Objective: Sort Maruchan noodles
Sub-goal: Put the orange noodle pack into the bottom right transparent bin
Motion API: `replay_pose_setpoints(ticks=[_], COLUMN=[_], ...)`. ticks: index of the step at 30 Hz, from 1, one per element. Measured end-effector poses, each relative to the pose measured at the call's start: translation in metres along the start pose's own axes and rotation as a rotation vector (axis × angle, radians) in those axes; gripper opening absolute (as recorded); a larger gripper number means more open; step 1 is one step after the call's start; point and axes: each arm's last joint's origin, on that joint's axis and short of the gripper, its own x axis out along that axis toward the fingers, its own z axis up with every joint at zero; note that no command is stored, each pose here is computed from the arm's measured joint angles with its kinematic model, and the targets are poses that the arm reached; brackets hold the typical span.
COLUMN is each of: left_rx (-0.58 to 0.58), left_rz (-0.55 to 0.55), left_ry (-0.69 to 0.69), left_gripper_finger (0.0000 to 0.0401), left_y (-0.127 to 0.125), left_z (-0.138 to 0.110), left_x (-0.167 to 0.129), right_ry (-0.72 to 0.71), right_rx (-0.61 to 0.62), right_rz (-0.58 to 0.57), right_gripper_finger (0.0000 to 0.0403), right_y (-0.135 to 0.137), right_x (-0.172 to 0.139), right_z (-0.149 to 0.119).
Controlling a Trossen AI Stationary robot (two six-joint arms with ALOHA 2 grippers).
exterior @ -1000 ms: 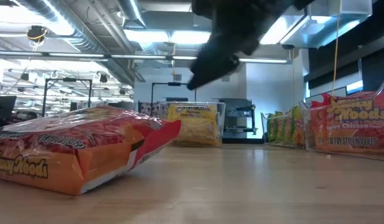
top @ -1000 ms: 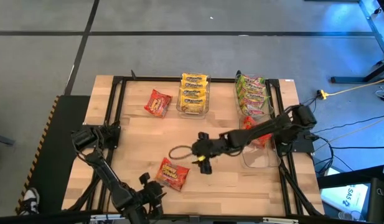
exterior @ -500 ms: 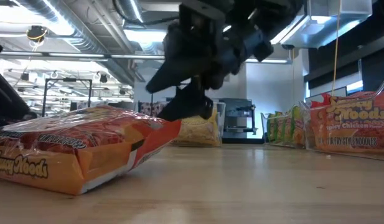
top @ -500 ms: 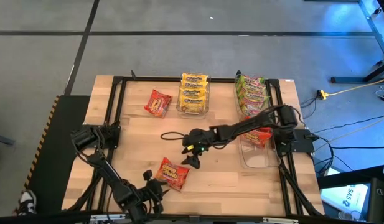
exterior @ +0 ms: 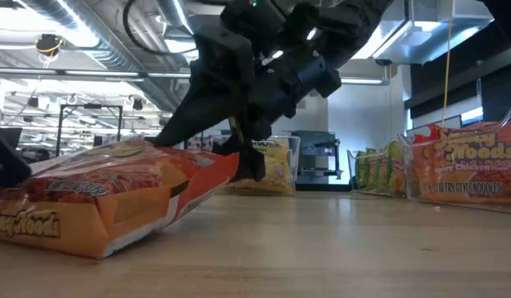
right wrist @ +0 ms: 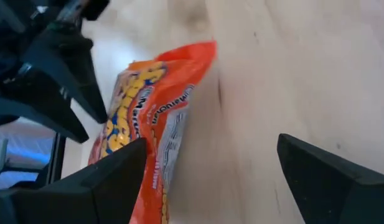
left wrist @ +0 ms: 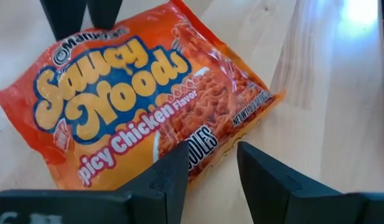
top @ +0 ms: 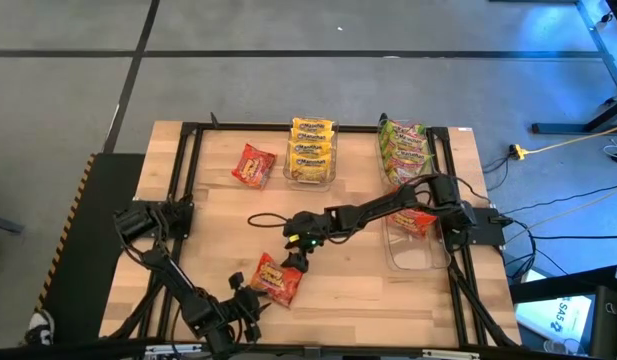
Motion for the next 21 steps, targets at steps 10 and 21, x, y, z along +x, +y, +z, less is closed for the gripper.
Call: replay_pose_setpoints(ticks=[10, 21], left_rx=[0.007, 0.009], left_rz=[0.017, 0.014], left_ry=[-0.026, -0.02], left_gripper_finger=[0.0133, 0.0133], left_y=[-0.002, -0.002], left_z=[-0.016, -0.016], left_x=[0.007, 0.008], right_ry=[0.028, 0.057], right_rx=[0.015, 0.04], right_rz=[0.078, 0.244], right_gripper_finger=[0.0332, 0.0332], right_y=[0.006, 0.02], right_x=[0.013, 0.009], right_z=[-0.01, 0.004])
